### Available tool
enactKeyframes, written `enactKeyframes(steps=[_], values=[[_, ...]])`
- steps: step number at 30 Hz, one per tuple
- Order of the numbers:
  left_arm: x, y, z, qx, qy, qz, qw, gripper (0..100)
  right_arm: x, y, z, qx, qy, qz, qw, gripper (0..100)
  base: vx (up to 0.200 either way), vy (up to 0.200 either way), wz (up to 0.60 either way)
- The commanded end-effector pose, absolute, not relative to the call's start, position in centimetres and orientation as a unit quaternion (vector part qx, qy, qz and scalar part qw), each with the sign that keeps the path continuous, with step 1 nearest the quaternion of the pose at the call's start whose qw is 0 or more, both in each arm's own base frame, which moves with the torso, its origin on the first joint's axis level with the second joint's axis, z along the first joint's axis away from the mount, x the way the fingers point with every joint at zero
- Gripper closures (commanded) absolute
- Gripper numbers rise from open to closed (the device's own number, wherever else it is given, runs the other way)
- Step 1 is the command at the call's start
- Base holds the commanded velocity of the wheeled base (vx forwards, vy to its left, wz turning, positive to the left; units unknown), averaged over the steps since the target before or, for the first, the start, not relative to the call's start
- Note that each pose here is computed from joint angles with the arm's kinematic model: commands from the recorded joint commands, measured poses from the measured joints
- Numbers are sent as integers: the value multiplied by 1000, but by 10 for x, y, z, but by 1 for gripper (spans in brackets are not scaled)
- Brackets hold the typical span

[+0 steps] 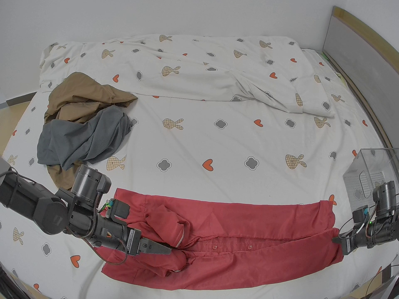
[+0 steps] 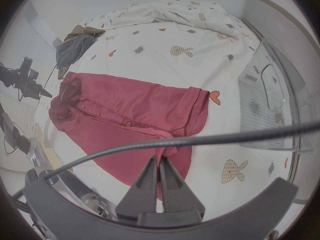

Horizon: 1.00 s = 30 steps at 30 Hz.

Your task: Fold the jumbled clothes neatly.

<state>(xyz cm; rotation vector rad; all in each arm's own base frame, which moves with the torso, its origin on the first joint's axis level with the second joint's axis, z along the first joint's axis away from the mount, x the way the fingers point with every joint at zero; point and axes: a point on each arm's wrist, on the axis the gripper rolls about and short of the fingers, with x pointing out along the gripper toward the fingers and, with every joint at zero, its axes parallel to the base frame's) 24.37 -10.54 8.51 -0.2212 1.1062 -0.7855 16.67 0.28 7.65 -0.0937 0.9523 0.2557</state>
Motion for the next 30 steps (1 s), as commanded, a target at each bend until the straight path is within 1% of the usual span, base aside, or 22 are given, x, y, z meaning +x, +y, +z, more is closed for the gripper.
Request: enactKeyframes(steps=[1, 7, 9, 11, 12, 15, 19, 25, 26, 30], values=[[243, -105, 86, -102, 510, -363, 773, 0, 159, 2, 82, -47, 440, 120, 889, 100, 0, 0, 0], [243, -105, 86, -102, 509, -363, 774, 0, 165, 2, 73, -44, 463, 122, 877, 100, 0, 0, 0], [243, -105, 85, -102, 510, -362, 773, 0, 169, 2, 65, -45, 485, 123, 864, 100, 0, 0, 0], [243, -105, 85, -102, 510, -362, 773, 0, 171, 3, 60, -49, 497, 119, 858, 100, 0, 0, 0], [243, -105, 85, -103, 511, -362, 773, 0, 172, 3, 58, -53, 505, 113, 854, 0, 0, 0, 0], [243, -105, 85, -103, 511, -362, 773, 0, 176, 0, 48, -59, 528, 92, 842, 0, 0, 0, 0], [243, -105, 86, -103, 509, -362, 774, 0, 187, -3, 45, -53, 535, 80, 840, 0, 0, 0, 0], [243, -105, 85, -103, 510, -362, 774, 0, 200, -13, 53, -41, 513, 61, 855, 0, 0, 0, 0], [243, -104, 85, -104, 510, -361, 774, 0, 204, -17, 58, -37, 501, 52, 863, 0, 0, 0, 0], [244, -104, 87, -105, 507, -360, 776, 0, 208, -25, 56, -26, 503, 38, 863, 0, 0, 0, 0]])
